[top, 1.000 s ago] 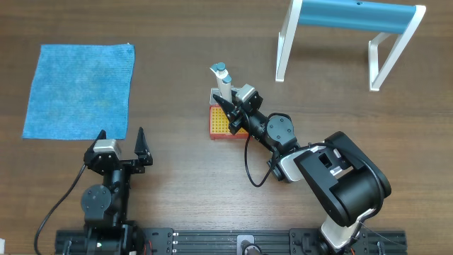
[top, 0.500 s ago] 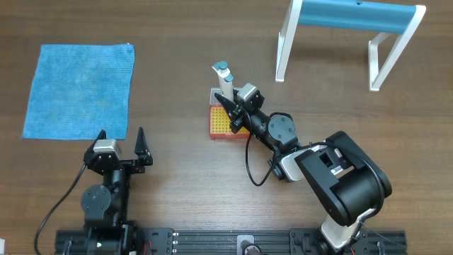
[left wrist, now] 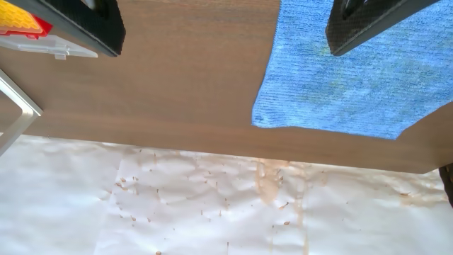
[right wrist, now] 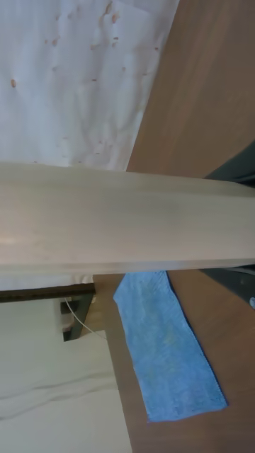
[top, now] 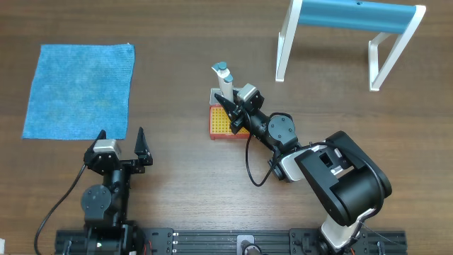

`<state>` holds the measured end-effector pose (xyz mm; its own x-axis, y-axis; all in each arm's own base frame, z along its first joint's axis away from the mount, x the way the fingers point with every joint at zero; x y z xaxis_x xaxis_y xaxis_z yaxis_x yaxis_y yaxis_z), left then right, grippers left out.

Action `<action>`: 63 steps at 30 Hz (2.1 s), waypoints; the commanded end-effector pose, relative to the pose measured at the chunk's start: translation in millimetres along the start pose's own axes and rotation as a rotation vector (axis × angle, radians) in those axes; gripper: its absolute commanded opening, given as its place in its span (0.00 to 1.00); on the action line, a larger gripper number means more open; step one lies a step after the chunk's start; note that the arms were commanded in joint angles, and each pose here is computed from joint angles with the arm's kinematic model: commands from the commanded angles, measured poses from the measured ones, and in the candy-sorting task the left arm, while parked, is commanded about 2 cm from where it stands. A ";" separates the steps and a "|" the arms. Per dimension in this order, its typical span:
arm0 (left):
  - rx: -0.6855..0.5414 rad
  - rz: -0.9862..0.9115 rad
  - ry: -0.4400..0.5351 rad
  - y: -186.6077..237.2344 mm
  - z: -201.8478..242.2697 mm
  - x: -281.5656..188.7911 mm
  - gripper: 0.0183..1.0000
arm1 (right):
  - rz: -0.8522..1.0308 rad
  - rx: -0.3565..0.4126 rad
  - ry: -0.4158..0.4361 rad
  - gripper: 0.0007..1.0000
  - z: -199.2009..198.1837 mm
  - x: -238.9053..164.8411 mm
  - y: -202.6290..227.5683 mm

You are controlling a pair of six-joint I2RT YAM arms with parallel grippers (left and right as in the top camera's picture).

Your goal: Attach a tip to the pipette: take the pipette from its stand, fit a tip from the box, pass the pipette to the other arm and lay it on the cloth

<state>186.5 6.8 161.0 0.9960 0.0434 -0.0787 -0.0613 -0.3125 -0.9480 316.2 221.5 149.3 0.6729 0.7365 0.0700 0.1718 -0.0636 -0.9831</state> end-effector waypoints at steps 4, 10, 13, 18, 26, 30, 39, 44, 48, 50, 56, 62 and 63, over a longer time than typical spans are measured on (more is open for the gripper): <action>-0.009 0.001 0.001 0.8 0.2 -0.2 0.92 | 0.018 0.017 -0.018 0.08 2.3 -3.8 7.2; -0.009 0.002 0.001 0.9 0.2 -0.2 0.92 | 0.027 0.020 -0.019 0.08 2.5 -3.9 8.9; -0.009 0.002 0.001 0.9 0.2 -0.2 0.92 | 0.033 0.022 -0.020 0.08 2.7 -3.9 10.0; -0.009 0.002 0.001 0.9 0.2 -0.2 0.92 | 0.032 0.021 -0.020 0.08 2.6 -3.7 9.8; -0.009 0.002 0.001 0.9 0.2 -0.2 0.92 | 0.039 0.023 -0.020 0.08 2.1 -2.0 10.7; -0.009 0.002 0.001 0.9 0.2 -0.2 0.92 | 0.041 0.024 -0.021 0.08 1.9 -1.4 10.9; -0.009 0.002 0.001 0.9 0.2 -0.2 0.92 | 0.077 0.036 -0.026 0.08 3.1 -1.8 17.7; -0.009 0.001 0.001 0.8 0.2 -0.2 0.92 | 0.103 0.045 -0.030 0.08 4.9 -2.4 28.3; -0.009 0.001 0.001 0.8 0.2 -0.2 0.92 | 0.090 0.040 -0.028 0.08 6.1 -3.9 33.6; -0.009 0.002 0.001 0.9 0.2 -0.2 0.92 | 0.104 0.045 -0.030 0.08 7.5 -6.3 37.9; -0.009 0.002 0.001 0.9 0.2 -0.2 0.92 | 0.127 0.049 -0.033 0.08 10.3 -12.3 43.5; -0.009 0.002 0.001 0.9 0.2 -0.2 0.92 | 0.143 0.054 -0.036 0.08 11.2 -13.4 46.7; -0.009 0.002 0.001 0.9 0.2 -0.2 0.92 | 0.144 0.054 -0.036 0.08 11.2 -13.4 46.8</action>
<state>186.5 6.8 161.0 0.9960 0.0434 -0.0787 -0.0613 -0.3125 -0.9480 314.5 221.8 137.1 0.6657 0.7444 0.0520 0.1564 -0.0711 -0.9851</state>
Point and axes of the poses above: each gripper's point midway between its finger pads, its own x axis out along the fingers, its own z axis along the line the jaws close on, y = z × x, the point moved 6 cm from there along -x, back along the fingers, and after that the axes turned 12 degrees about -x, right-handed, at the moved point
